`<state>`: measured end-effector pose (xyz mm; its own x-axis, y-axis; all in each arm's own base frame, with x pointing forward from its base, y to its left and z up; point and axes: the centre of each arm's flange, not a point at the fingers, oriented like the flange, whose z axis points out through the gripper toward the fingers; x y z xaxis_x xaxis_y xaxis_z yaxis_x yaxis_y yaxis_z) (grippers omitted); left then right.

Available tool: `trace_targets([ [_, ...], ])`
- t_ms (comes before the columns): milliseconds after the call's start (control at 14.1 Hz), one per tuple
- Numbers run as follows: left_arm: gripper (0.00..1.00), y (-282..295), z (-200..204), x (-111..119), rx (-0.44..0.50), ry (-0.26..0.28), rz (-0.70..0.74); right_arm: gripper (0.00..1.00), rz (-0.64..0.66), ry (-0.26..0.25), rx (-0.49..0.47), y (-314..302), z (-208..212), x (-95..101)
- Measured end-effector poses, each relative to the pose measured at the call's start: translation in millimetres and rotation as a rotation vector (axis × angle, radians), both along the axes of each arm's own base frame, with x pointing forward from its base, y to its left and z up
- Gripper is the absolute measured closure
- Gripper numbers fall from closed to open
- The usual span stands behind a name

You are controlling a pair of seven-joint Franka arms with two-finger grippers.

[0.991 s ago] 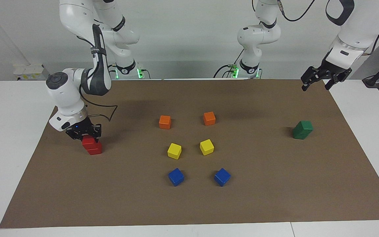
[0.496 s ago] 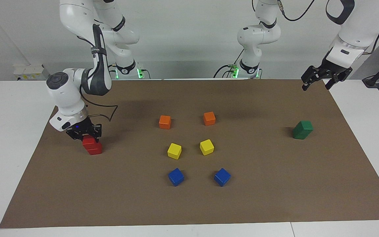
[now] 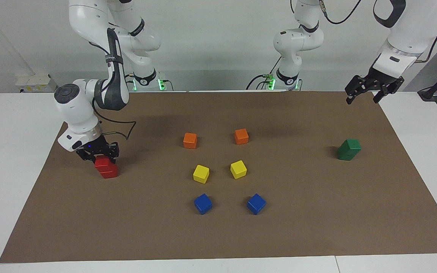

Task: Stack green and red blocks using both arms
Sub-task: 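Open the right gripper and draw it back from the red stack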

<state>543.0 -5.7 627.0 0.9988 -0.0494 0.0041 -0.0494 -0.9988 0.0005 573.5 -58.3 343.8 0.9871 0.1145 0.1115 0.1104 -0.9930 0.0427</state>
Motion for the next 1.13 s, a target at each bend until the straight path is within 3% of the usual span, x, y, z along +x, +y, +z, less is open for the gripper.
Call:
trace_targets([
  [71, 0.00, -0.6, 0.1, 0.2, 0.000, -0.002, -0.001, 0.10, 0.000, 0.000, 0.000, 0.1, 0.0, 0.0],
  [142, 0.00, -0.1, 0.6, 0.7, 0.000, -0.006, 0.000, 0.09, 0.000, -0.001, 0.000, 0.1, 0.0, 0.1],
  [212, 0.00, 0.8, 1.4, 1.7, 0.000, -0.016, 0.002, 0.01, 0.000, -0.001, 0.000, 0.1, 0.1, 0.1],
  [496, 0.00, 2.9, 0.4, 2.2, 0.000, -0.018, 0.006, 0.00, 0.000, -0.001, 0.000, -0.2, 9.5, 4.9],
  [850, 0.00, 2.8, 1.4, 3.3, 0.000, -0.029, 0.005, 0.00, 0.020, 0.029, 0.001, 11.9, 90.6, 24.9],
  [1133, 0.00, 1.5, 2.6, 4.6, 0.000, -0.042, 0.003, 0.00, 0.014, 0.032, 0.007, 32.8, 143.2, 10.6],
])
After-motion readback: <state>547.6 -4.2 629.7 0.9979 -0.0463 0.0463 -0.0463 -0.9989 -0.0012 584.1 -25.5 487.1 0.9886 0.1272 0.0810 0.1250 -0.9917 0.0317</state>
